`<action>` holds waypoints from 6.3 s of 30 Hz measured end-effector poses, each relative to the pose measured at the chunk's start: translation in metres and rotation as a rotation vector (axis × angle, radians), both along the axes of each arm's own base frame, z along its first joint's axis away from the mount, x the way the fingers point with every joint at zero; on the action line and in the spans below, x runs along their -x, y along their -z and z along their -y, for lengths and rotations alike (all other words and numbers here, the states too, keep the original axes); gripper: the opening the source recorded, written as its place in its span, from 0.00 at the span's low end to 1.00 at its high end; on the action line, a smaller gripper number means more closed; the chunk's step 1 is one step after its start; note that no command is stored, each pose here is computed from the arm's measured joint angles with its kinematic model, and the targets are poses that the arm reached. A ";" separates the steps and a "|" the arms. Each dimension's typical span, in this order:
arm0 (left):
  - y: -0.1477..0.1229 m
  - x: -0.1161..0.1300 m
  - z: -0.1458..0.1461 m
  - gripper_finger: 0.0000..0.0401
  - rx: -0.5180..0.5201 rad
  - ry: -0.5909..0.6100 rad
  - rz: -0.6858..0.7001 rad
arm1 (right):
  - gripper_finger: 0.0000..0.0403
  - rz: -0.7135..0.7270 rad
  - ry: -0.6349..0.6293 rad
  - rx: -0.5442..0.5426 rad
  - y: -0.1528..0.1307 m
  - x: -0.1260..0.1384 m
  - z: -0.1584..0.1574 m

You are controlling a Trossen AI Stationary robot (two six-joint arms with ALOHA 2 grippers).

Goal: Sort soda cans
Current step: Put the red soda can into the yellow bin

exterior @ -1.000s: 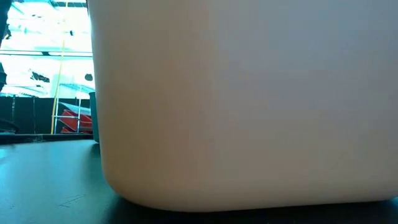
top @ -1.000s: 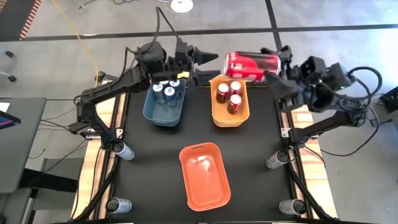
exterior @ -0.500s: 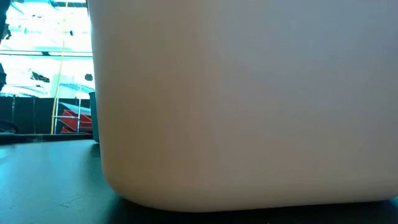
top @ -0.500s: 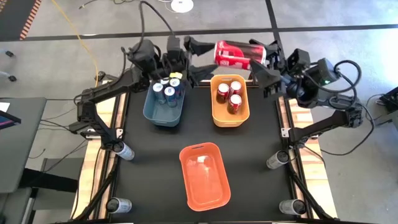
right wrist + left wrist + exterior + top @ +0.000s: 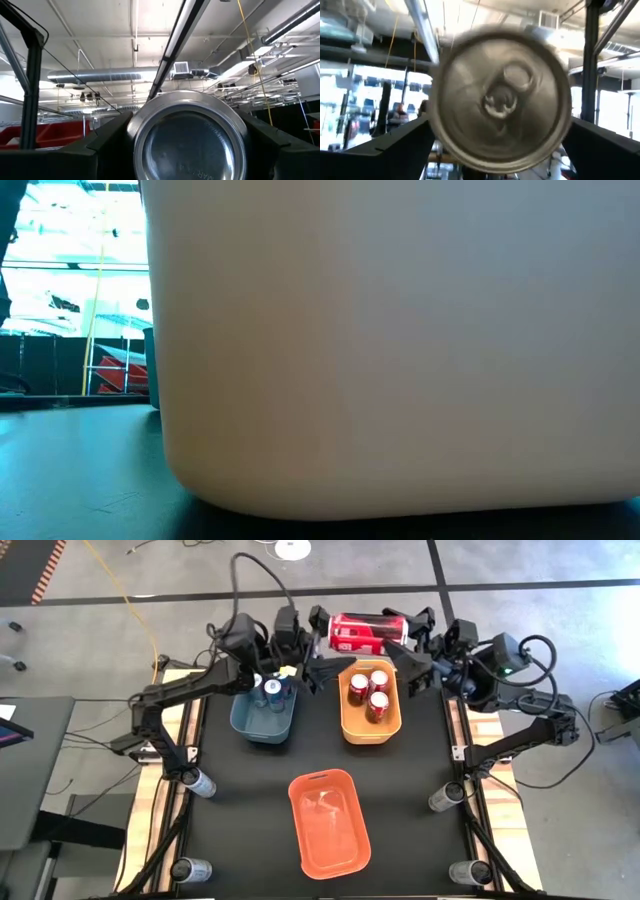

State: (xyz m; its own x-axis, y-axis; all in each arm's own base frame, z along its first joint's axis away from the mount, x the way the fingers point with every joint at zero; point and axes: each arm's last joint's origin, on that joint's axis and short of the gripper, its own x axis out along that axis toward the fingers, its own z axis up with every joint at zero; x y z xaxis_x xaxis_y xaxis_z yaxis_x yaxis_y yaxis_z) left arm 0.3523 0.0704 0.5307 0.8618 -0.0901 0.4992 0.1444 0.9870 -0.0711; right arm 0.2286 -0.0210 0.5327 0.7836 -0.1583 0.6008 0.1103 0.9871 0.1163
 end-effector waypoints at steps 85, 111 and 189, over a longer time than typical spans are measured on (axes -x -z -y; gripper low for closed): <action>0.296 0.022 -0.016 0.74 -0.110 -0.273 -1.468 | 0.98 -0.963 0.071 -0.574 0.098 -0.001 -0.008; 0.315 -0.023 -0.009 0.75 -0.172 -0.180 -1.592 | 0.98 -0.818 -0.098 -0.542 0.080 -0.004 -0.021; 0.171 0.131 0.022 0.98 0.367 -0.601 -1.401 | 0.98 -1.598 0.023 -0.254 0.313 -0.181 0.053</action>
State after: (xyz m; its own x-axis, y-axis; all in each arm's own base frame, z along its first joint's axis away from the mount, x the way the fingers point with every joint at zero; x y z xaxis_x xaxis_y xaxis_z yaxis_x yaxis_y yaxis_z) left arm 0.2214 0.0482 0.3598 0.5039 0.3658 -0.7825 -0.6328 0.7730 -0.0462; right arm 0.4097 -0.0741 0.2194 0.5463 -0.1414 -0.8256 0.2863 0.9578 0.0254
